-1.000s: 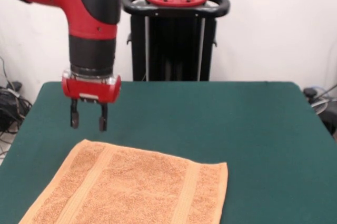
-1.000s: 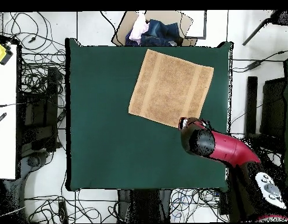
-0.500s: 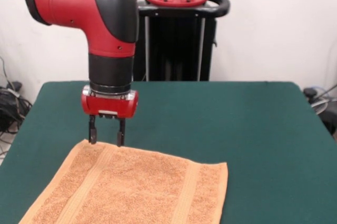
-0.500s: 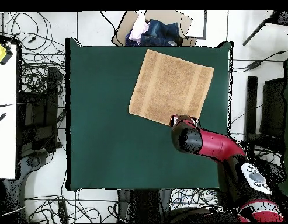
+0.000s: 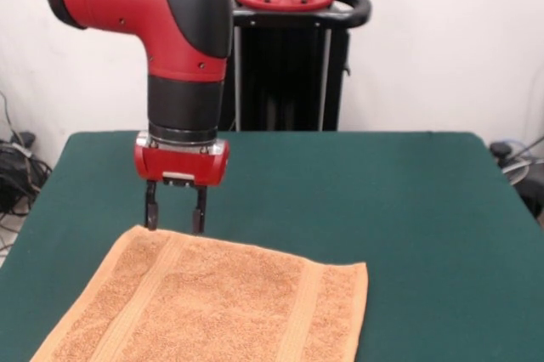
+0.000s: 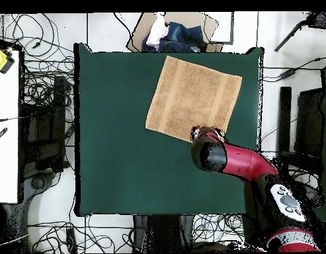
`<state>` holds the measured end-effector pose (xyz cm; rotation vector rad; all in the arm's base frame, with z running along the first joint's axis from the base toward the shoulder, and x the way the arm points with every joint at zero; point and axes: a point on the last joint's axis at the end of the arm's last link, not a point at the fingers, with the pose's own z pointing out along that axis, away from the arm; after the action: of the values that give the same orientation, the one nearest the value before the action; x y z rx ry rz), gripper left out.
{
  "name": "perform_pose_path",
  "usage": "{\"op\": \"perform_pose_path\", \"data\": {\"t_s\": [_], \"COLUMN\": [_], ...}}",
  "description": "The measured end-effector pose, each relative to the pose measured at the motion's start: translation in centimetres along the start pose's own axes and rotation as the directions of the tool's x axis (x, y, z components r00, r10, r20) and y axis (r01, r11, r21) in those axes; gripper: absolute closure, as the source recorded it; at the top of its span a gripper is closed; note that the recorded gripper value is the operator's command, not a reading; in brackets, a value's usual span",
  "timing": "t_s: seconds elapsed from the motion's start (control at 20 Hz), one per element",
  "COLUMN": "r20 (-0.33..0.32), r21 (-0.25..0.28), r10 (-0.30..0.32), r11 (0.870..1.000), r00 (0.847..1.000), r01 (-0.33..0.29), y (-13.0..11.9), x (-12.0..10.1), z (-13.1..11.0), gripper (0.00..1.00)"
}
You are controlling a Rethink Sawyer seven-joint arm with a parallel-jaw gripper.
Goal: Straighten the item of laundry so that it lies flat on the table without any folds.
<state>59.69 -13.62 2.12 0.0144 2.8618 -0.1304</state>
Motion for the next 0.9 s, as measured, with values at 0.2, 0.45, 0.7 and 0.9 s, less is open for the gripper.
{"op": "perform_pose_path", "data": {"t_s": [0.2, 0.45, 0.7, 0.9], "r20": [0.014, 0.010, 0.007, -0.014], "r21": [0.009, 0.014, 0.010, -0.003], "r10": [0.003, 0.005, 0.011, 0.015], "r11": [1.000, 1.000, 1.000, 1.000], "r00": [1.000, 1.000, 1.000, 1.000], "r01": [-0.003, -0.005, -0.011, -0.015], "y": [0.0, 0.2, 0.2, 0.5], "x": [-1.2, -2.8, -3.1, -2.4], "z": [-1.2, -2.6, -1.4, 0.6], "gripper": [0.00, 0.00, 0.00, 0.00]}}
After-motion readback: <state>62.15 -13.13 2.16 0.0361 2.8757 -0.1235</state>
